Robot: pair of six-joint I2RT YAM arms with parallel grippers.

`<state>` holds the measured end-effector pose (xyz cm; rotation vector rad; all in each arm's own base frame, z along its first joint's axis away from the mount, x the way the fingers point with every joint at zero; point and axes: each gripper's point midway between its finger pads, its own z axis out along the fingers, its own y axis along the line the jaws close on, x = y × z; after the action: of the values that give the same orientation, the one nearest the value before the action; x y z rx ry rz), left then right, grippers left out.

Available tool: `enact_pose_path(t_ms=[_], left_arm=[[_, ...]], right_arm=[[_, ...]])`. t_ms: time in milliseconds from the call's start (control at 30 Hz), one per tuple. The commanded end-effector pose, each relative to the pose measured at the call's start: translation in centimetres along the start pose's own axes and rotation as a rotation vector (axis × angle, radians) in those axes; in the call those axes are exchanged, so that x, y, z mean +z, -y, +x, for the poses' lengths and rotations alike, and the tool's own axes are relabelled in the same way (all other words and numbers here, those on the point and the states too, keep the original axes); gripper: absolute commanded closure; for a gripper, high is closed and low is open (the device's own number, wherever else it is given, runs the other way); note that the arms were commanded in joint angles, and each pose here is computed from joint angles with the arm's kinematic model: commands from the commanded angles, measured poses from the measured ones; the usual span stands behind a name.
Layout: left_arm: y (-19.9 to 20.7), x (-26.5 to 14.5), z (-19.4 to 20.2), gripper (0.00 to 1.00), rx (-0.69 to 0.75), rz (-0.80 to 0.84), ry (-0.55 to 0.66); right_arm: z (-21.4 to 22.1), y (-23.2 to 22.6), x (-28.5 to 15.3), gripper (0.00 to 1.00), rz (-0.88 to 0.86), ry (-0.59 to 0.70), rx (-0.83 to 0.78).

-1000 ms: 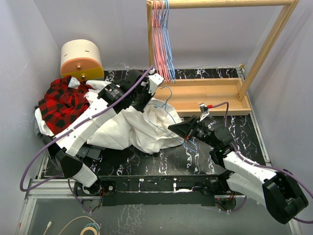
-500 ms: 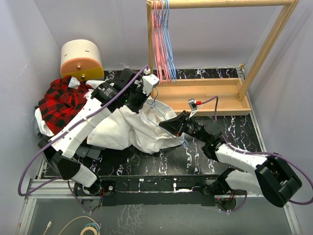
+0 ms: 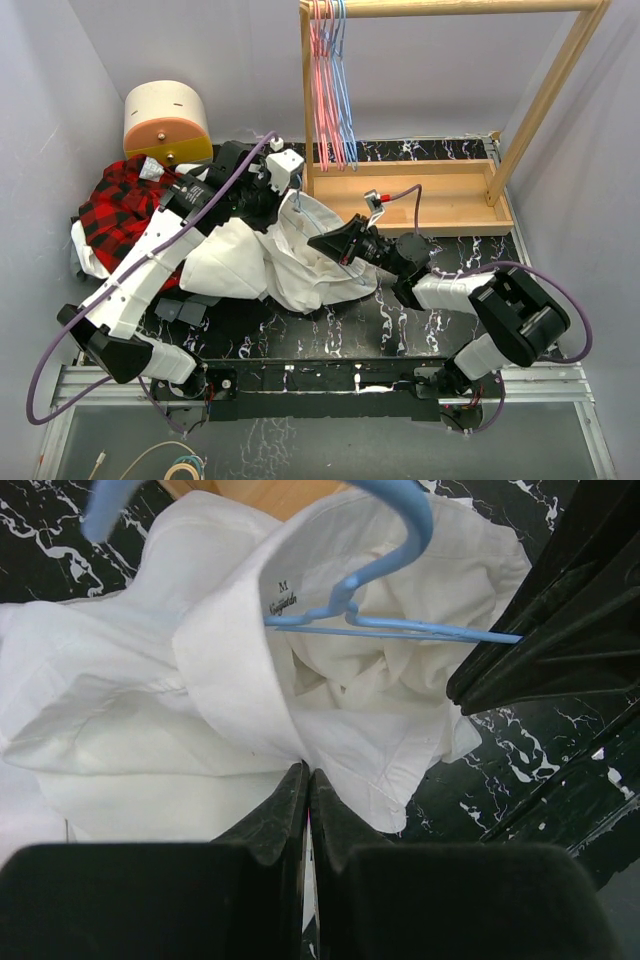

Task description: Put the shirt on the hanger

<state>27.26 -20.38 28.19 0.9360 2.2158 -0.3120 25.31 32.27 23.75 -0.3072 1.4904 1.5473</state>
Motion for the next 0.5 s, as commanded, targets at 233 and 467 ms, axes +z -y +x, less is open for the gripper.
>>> enact_pose_path(t_ms=[233,467], left_arm=[[-1.3,0.1,-0.4,0.24,-0.028,0.032,0.057],[-5.2,-2.6,-2.2,0.05,0.199,-0.077,0.223]], right_arm=[[-2.5,-2.5,2.0,0.92,-0.169,0.087,-0.02],[-0.6,-1.3,2.2,0.92,-0.177,0.029,0.008]])
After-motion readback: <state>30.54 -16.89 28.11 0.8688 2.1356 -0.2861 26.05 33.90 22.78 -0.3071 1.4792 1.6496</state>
